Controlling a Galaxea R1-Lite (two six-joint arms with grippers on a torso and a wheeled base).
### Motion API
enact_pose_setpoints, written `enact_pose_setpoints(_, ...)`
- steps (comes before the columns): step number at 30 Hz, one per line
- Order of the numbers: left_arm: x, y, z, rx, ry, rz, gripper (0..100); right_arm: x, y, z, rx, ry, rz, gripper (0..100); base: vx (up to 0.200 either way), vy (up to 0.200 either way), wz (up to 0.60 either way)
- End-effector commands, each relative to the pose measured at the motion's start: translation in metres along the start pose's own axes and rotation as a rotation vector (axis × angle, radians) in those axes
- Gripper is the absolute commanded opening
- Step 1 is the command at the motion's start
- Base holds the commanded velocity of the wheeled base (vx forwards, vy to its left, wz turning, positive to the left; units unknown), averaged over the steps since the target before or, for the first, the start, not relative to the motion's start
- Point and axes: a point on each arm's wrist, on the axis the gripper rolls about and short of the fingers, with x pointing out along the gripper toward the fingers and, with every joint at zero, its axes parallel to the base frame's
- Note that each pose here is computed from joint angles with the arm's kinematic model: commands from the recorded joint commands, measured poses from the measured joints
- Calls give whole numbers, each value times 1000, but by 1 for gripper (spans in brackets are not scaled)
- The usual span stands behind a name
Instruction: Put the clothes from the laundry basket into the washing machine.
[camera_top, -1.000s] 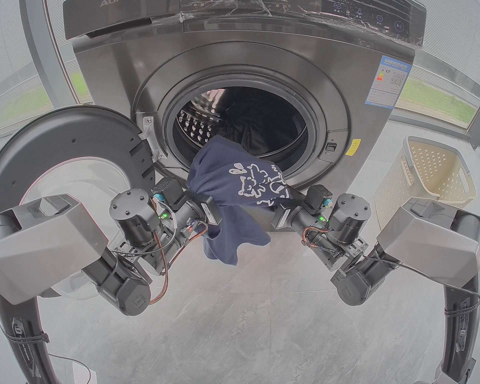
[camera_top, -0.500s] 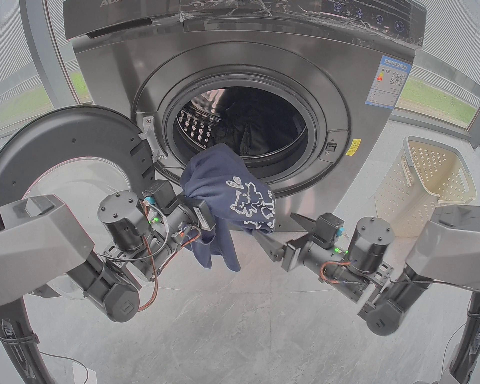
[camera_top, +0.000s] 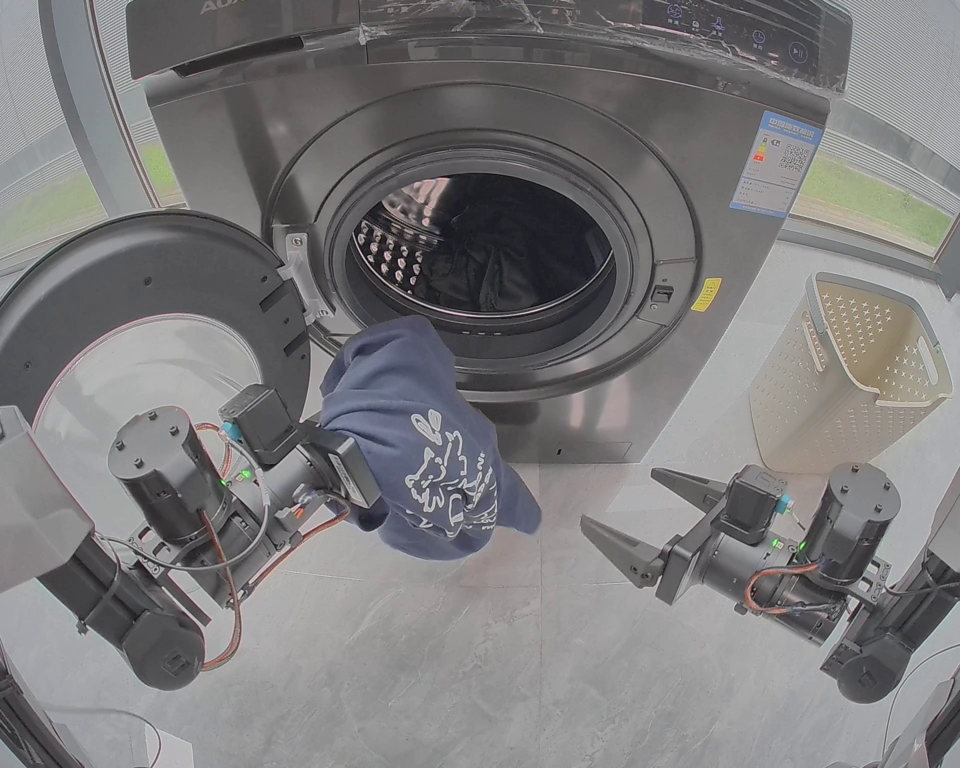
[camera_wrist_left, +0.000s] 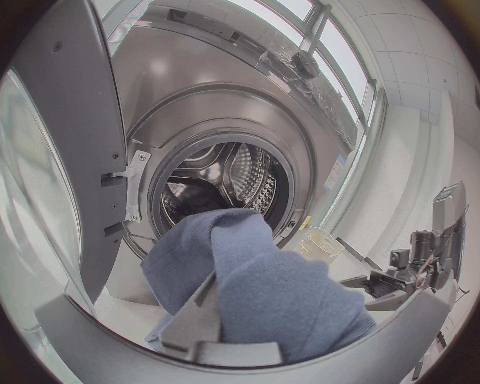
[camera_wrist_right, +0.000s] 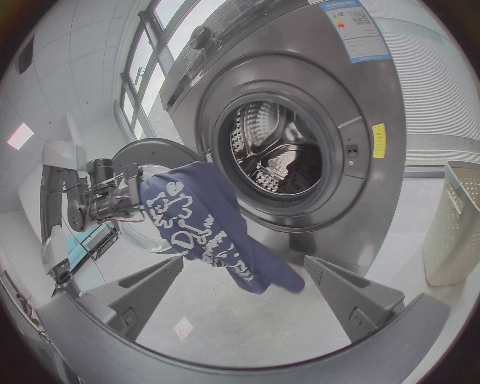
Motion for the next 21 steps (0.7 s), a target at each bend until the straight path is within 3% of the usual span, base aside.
enact_pose_setpoints(1, -9, -7, 5, -6, -4, -26, 0, 2, -14, 6, 6, -32, -59, 100, 0, 0, 0)
enact_pose_setpoints(11, -12, -9, 14, -17, -34, -27, 0, 17, -30, 23, 42, -124, -181, 100, 0, 0, 0)
enact_pose_setpoints(15, -16, -14, 15, -66, -29, -38, 0, 18, -33, 22, 43, -121, -189, 100, 0, 0, 0)
enact_pose_setpoints(21, -17, -19, 9, -64, -9, -47, 0, 20, -32, 21, 45, -119, -188, 100, 0, 0, 0)
